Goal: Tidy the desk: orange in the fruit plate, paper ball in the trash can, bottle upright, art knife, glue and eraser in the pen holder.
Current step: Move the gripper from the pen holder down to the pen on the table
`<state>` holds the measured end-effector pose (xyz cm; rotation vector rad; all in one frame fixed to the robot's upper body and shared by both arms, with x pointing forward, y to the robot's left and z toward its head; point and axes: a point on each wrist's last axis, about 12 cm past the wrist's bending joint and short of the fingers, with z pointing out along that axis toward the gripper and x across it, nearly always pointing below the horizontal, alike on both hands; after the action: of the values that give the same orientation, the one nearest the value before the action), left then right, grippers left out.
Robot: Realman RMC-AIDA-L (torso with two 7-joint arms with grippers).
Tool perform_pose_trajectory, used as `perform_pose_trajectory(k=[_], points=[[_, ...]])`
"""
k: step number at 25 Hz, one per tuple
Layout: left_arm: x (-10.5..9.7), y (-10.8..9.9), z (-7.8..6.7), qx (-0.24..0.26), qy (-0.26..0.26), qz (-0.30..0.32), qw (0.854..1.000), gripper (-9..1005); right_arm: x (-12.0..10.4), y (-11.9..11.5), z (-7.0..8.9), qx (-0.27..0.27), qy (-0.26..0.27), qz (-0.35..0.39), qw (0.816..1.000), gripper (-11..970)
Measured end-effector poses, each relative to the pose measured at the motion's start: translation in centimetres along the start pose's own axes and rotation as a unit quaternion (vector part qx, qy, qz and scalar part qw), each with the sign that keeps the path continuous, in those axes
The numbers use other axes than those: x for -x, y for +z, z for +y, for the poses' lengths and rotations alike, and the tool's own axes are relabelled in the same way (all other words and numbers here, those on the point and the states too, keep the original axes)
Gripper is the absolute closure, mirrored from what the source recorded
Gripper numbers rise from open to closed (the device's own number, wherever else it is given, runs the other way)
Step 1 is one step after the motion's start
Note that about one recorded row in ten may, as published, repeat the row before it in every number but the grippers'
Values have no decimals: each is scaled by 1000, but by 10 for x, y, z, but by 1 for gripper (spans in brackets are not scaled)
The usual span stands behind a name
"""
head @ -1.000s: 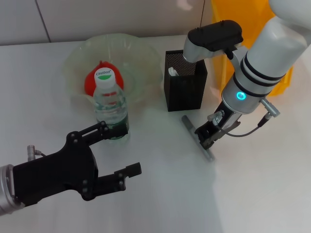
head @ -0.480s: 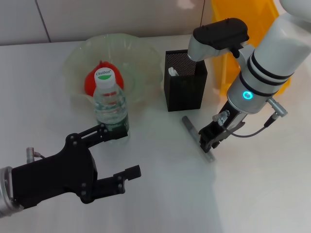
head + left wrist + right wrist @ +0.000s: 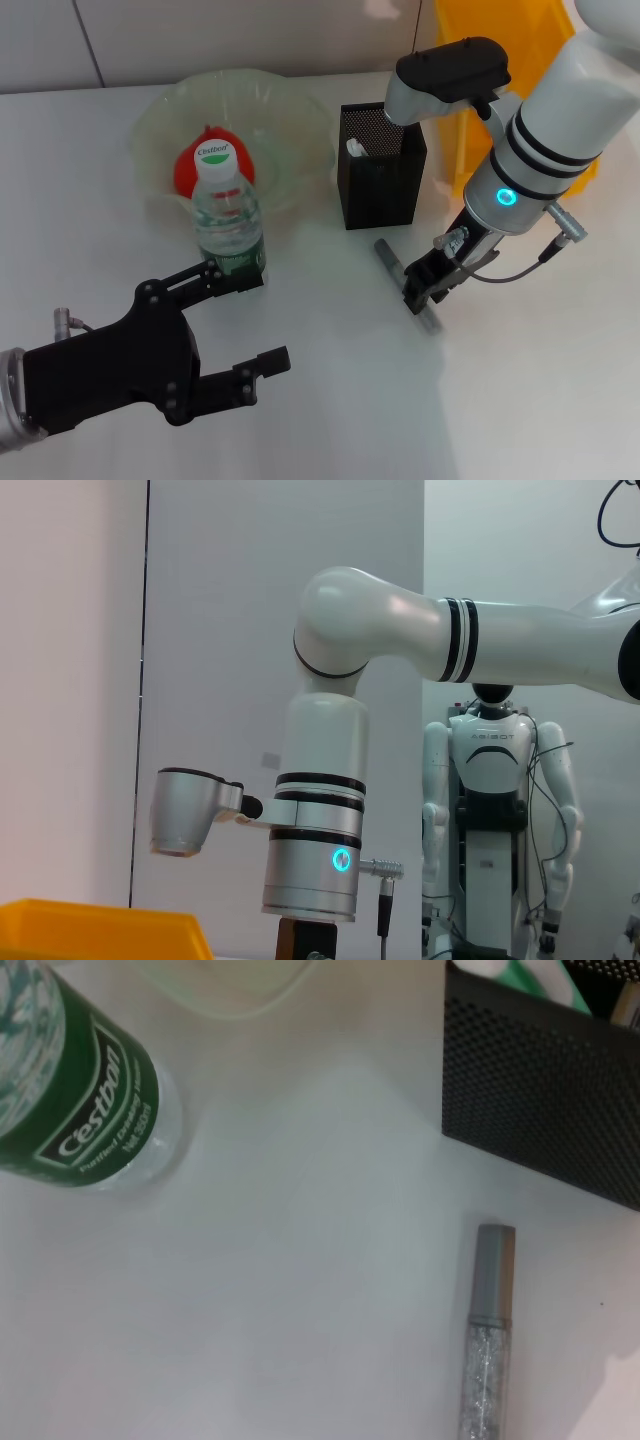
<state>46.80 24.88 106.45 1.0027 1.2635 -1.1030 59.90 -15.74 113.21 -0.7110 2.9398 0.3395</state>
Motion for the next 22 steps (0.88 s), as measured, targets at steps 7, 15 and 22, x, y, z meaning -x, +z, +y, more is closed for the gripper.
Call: perform_pose_trajectory(k=[7,15,22], points=[[0,0,-1,0,0,-1,1000,211,0,1,-1,0,3,-3,1000,677],[0,0,-1,0,0,-4,1000,211,-1,5,-4,1,9,-1,1000,635],[0,0,-1,0,0,-4,1000,211,-1,6,-4,0,10,-1,1000,636]])
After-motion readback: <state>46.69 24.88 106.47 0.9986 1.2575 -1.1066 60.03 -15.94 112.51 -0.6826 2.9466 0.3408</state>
